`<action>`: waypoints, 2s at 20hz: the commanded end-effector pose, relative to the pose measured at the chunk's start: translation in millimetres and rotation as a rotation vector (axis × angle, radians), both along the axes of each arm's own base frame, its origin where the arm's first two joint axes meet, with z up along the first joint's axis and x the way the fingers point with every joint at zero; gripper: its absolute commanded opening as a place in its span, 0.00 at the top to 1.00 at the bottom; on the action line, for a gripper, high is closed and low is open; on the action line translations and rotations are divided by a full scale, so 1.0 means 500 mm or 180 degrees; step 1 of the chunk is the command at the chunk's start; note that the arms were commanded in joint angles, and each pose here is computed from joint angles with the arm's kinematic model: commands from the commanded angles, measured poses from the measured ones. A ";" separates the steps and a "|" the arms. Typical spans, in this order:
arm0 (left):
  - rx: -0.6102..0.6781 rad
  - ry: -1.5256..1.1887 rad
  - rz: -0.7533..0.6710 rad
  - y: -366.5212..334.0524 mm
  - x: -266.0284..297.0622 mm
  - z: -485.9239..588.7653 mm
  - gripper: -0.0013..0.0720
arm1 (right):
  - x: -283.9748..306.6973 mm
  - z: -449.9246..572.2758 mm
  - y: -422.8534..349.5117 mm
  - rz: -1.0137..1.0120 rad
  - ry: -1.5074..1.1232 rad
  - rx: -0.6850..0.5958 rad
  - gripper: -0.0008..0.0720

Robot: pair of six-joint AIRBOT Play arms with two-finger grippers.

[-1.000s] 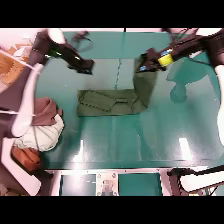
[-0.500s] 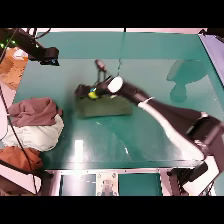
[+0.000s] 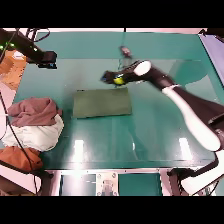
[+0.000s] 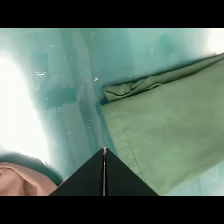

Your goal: Fold the shirts.

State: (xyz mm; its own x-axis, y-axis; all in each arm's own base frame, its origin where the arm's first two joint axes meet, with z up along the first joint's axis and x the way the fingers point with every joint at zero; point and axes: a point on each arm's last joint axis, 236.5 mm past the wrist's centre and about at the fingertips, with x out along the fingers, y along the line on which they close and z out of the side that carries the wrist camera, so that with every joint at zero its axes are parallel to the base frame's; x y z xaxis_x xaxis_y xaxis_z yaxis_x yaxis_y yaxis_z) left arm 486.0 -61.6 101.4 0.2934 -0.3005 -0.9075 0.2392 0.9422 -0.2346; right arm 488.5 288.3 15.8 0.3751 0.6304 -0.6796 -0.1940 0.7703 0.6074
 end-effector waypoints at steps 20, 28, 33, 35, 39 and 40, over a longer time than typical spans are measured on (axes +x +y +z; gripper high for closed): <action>0.0039 0.0046 0.0039 0.009 -0.003 -0.007 0.95 | -0.012 -0.061 -0.160 -0.0095 0.0891 0.0768 0.96; 0.0039 0.0057 0.0034 0.008 -0.005 -0.007 0.95 | -0.110 0.012 -0.810 -0.2273 0.0724 0.0252 0.96; 0.0038 0.0056 0.0035 0.008 -0.005 -0.007 0.95 | -0.361 -0.015 -1.104 -0.3666 0.0806 0.0386 0.96; 0.0038 0.0059 0.0035 0.008 -0.005 -0.007 0.95 | -0.478 -0.039 -1.177 -0.4149 0.0882 0.0382 0.96; 0.0032 0.0058 0.0025 0.004 -0.006 -0.007 0.95 | -0.712 -0.084 -1.248 -0.5135 0.1064 0.0382 0.96; 0.0032 0.0057 0.0025 0.004 -0.005 -0.007 0.95 | -0.755 -0.098 -1.245 -0.5268 0.1104 0.0423 0.96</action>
State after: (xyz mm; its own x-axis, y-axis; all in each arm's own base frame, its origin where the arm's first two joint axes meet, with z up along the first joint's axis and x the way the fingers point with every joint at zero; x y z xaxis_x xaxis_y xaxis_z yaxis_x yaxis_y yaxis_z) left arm 483.3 -58.7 98.0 0.2798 -0.2874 -0.9160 0.2267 0.9469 -0.2279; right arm 187.2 -323.8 -16.7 0.5637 -0.1122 -0.8183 0.8258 0.0950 0.5559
